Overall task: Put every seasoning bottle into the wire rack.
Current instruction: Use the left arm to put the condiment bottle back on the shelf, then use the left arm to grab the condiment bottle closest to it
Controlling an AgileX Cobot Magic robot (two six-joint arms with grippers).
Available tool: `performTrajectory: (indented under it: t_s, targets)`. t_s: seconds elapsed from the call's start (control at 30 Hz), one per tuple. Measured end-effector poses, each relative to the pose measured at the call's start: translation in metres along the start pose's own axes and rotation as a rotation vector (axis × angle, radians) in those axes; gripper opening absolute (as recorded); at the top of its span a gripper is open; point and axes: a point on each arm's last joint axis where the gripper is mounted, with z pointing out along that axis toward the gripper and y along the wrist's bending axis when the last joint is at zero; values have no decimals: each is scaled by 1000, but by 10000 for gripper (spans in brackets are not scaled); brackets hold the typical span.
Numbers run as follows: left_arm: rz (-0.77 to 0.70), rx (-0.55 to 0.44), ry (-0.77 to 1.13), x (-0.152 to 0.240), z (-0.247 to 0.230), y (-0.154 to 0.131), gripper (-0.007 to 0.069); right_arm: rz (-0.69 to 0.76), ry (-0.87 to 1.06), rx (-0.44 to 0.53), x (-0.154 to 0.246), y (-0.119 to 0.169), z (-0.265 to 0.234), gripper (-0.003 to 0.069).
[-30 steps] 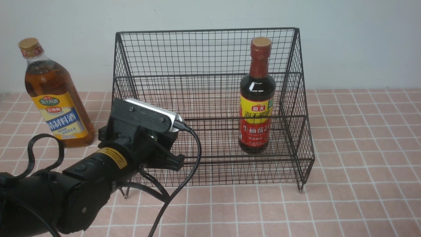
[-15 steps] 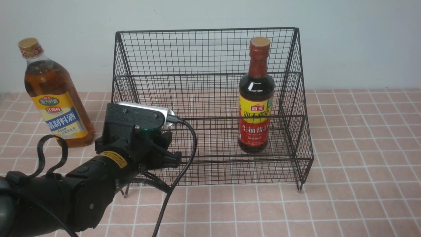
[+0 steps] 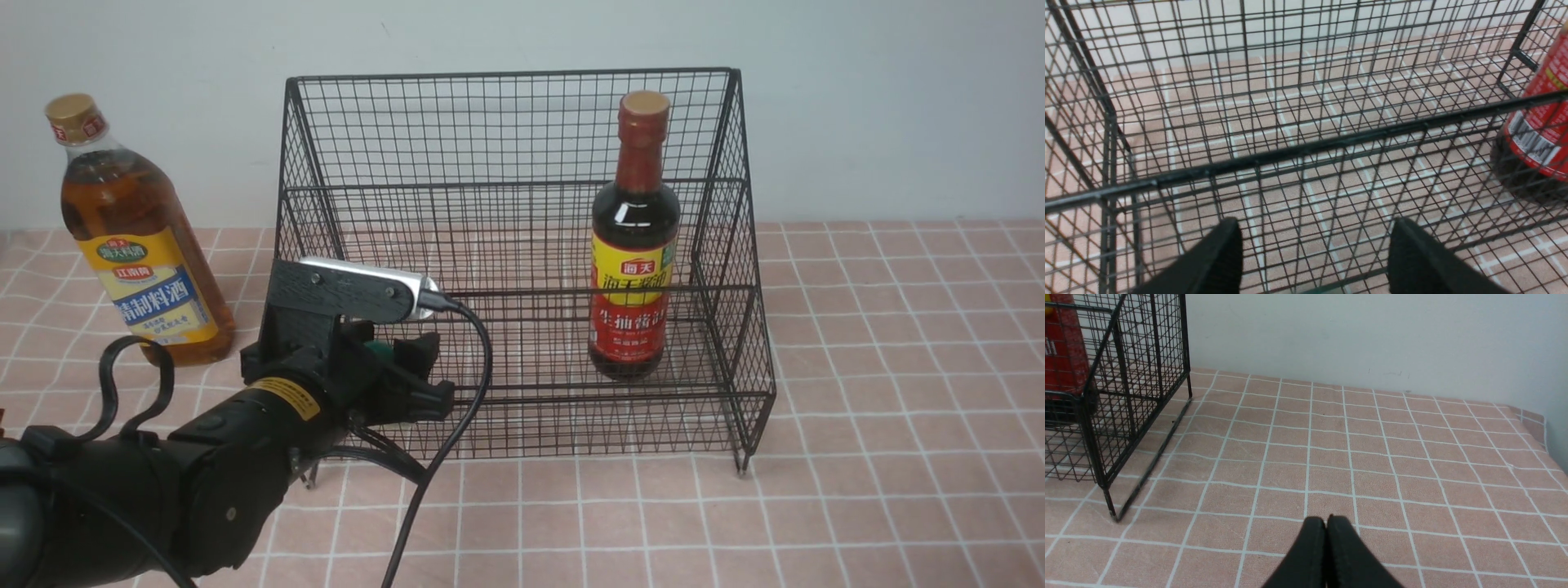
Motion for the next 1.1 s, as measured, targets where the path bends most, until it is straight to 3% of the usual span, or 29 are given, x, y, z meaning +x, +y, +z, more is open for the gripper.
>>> performTrajectory:
  t_s: [0.17, 0.57, 0.67, 0.7, 0.73, 0.8, 0.87, 1.1]
  targets:
    - [-17, -10, 0, 0, 0, 1, 501, 0, 0, 0, 0, 0, 0, -15]
    - [-51, 11, -138, -33, -29, 1, 487, -1, 0, 0, 0, 0, 0, -15]
    - [-61, 29, -216, -52, -49, 0, 416, -1, 0, 0, 0, 0, 0, -15]
    - [-68, 48, -237, -62, -62, -1, 322, -1, 0, 0, 0, 0, 0, -15]
    - [-67, 53, -239, -64, -66, -1, 309, -1, 0, 0, 0, 0, 0, -15]
    - [-53, 90, -234, -77, -87, -4, 134, -1, 0, 0, 0, 0, 0, -15]
    - [-15, 120, -230, -89, -105, -6, 41, -1, 0, 0, 0, 0, 0, -15]
    - [94, 160, -244, -127, -167, -2, -7, -1, 0, 0, 0, 0, 0, -15]
